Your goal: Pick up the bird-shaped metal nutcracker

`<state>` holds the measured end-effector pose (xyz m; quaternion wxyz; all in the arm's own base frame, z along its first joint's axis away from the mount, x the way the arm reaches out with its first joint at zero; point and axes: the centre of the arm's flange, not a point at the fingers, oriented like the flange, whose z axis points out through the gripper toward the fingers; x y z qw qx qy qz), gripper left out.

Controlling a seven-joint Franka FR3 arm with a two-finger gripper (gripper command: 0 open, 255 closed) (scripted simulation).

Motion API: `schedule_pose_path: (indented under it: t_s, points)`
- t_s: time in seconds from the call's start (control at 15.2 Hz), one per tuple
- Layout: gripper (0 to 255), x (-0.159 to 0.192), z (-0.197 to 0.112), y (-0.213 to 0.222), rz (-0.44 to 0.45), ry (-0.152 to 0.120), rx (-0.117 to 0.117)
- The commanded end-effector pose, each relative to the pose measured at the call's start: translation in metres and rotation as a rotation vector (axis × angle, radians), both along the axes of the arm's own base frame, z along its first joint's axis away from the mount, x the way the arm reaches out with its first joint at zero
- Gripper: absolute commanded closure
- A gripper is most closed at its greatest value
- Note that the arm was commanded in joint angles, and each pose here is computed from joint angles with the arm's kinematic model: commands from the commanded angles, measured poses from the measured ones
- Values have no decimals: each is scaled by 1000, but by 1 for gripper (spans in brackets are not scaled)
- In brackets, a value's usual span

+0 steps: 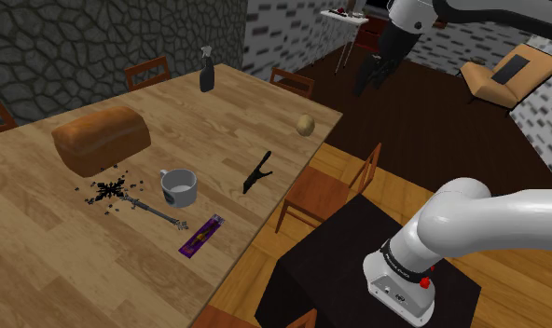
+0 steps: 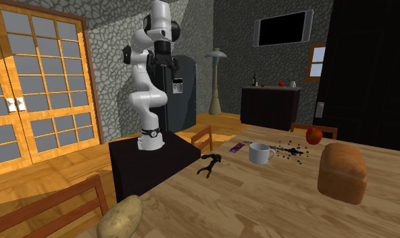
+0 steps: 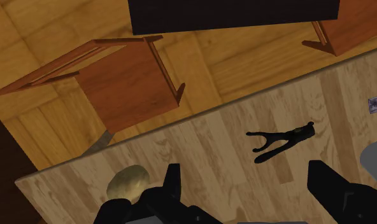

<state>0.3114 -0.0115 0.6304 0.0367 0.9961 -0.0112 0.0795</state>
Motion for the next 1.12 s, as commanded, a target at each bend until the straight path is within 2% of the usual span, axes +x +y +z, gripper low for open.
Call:
schedule_pose_path:
  t_s: [0.0, 1.06]
  points:
    - [0, 0, 0, 0, 0, 0, 0]
    - [0, 81, -166, 119, -136, 30, -56]
